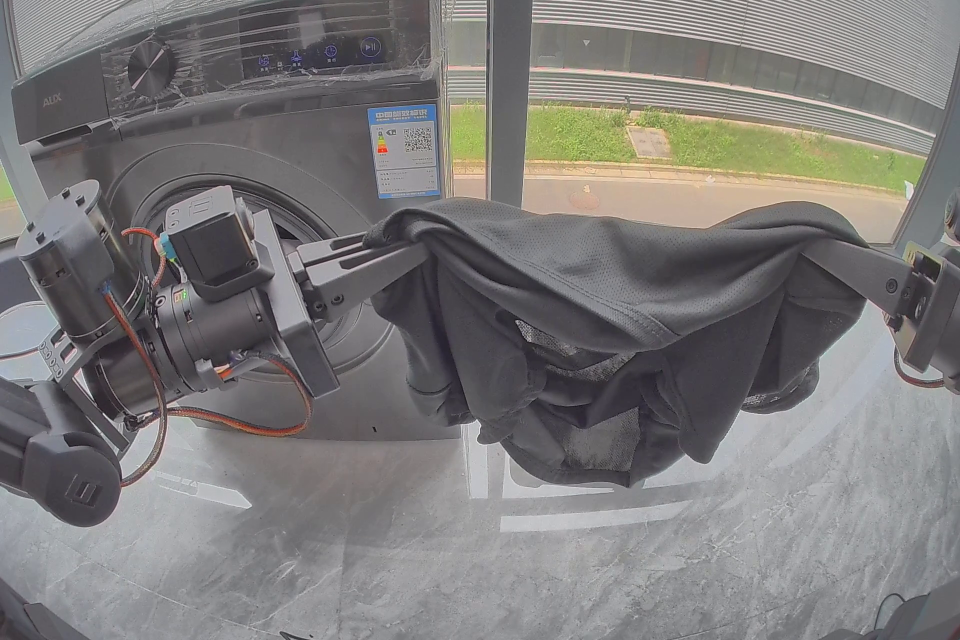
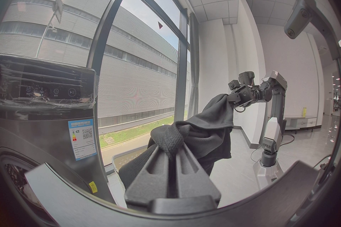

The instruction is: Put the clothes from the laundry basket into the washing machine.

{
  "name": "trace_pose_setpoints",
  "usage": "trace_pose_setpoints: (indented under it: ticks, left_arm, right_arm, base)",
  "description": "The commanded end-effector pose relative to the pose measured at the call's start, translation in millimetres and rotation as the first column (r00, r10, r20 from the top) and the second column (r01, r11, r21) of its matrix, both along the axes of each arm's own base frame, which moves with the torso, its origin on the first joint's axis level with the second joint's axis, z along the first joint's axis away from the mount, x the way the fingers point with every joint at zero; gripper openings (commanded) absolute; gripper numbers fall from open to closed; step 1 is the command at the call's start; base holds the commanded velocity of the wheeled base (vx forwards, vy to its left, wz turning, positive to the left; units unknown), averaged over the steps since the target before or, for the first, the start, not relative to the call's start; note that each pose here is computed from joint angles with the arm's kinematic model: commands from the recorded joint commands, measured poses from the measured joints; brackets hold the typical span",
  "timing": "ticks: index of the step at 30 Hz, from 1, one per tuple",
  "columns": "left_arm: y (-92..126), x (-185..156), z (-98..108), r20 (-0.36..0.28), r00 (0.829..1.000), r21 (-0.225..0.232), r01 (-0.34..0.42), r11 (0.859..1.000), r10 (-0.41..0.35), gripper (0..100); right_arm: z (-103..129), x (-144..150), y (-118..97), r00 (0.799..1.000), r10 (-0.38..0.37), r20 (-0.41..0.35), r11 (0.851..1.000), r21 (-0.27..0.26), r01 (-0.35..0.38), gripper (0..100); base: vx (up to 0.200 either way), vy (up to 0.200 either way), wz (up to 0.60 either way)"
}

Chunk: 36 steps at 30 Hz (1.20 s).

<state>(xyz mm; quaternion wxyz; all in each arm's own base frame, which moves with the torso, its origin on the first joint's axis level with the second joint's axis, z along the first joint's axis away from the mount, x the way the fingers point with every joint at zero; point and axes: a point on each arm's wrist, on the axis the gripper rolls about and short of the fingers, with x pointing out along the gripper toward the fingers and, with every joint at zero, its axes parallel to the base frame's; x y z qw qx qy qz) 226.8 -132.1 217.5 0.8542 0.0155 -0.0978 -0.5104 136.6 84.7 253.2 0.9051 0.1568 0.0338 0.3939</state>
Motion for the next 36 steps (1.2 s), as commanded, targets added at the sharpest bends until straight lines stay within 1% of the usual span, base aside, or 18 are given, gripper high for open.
trace_pose_setpoints:
  ticks: [1,3,5,7,9,15,20,21,23,24,25,26,27,28,29,30,31,36]
  left_arm:
    - [-4,2,-2,-0.008,1.0,0.004,0.009,1.0,-0.009,0]
    - [-9,1,-1,-0.004,1.0,0.002,0.03,1.0,-0.03,0]
    - [-11,2,2,0.007,0.999,-0.003,0.033,0.999,-0.033,0]
    - [-12,4,5,0.015,0.999,-0.009,0.034,0.999,-0.033,0]
    - [-12,4,5,0.015,0.999,-0.009,0.034,0.999,-0.033,0]
    - [-13,6,4,0.009,0.999,-0.006,0.033,0.999,-0.033,0]
    - [-15,8,2,0.005,0.999,-0.004,0.036,0.999,-0.036,0]
    - [-21,8,3,0.009,0.998,-0.006,0.055,0.998,-0.055,0]
    - [-24,8,6,0.018,0.998,-0.01,0.064,0.998,-0.064,0]
    - [-29,8,10,0.026,0.997,-0.016,0.078,0.997,-0.078,0]
    - [-30,8,11,0.028,0.996,-0.017,0.083,0.996,-0.082,0]
    - [-34,8,15,0.028,0.995,-0.017,0.095,0.995,-0.095,0]
    - [-35,8,16,0.028,0.995,-0.016,0.098,0.995,-0.097,0]
    - [-38,9,21,0.026,0.994,-0.015,0.106,0.994,-0.105,0]
    - [-40,9,24,0.028,0.994,-0.016,0.109,0.994,-0.108,0]
    - [-40,9,24,0.028,0.994,-0.016,0.109,0.994,-0.108,0]
    - [-44,13,27,0.032,0.993,-0.018,0.112,0.994,-0.111,0]
    - [-56,18,30,0.045,0.991,-0.026,0.13,0.991,-0.129,0]
  right_arm:
    - [-1,1,0,1.0,-0.005,-0.004,1.0,-0.003,0.005,100]
    - [-5,6,-4,0.999,-0.042,-0.018,0.999,-0.016,0.042,100]
    - [-14,14,-11,0.994,-0.101,-0.045,0.994,-0.041,0.099,100]
    - [-21,23,-20,0.983,-0.175,-0.057,0.983,-0.072,0.171,100]
    - [-22,29,-25,0.975,-0.215,-0.052,0.973,-0.093,0.209,100]
    - [-23,31,-27,0.973,-0.225,-0.051,0.971,-0.098,0.22,100]
    - [-23,30,-25,0.977,-0.207,-0.05,0.974,-0.098,0.202,100]
    - [-25,29,-22,0.981,-0.183,-0.059,0.979,-0.103,0.177,100]
    - [-29,28,-19,0.985,-0.155,-0.071,0.983,-0.108,0.147,100]
    - [-34,28,-16,0.989,-0.119,-0.09,0.987,-0.118,0.108,100]
    - [-35,28,-15,0.99,-0.109,-0.093,0.988,-0.122,0.097,100]
    - [-40,27,-10,0.993,-0.059,-0.101,0.99,-0.137,0.045,100]
    - [-42,27,-8,0.993,-0.044,-0.106,0.989,-0.143,0.028,100]
    - [-48,28,-1,0.993,0.008,-0.12,0.986,-0.167,-0.028,100]
    - [-51,30,4,0.991,0.034,-0.128,0.982,-0.18,-0.057,100]
    - [-51,30,4,0.991,0.034,-0.128,0.982,-0.18,-0.057,100]
    - [-59,35,14,0.986,0.081,-0.144,0.97,-0.215,-0.111,100]
    - [-75,50,31,0.972,0.134,-0.194,0.948,-0.26,-0.182,100]
  base:
    - [0.0,0.0,0.0]
    - [0.0,0.0,0.0]
    - [0.0,0.0,0.0]
    - [0.0,0.0,0.0]
    - [0.0,0.0,0.0]
    - [0.0,0.0,0.0]
    - [0.0,0.0,0.0]
    - [0.0,0.0,0.0]
    - [0.0,0.0,0.0]
    - [0.0,0.0,0.0]
    - [0.0,0.0,0.0]
    - [0.0,0.0,0.0]
    - [0.0,0.0,0.0]
    - [0.0,0.0,0.0]
    - [0.0,0.0,0.0]
    - [0.0,0.0,0.0]
    - [0.0,0.0,0.0]
    - [0.0,0.0,0.0]
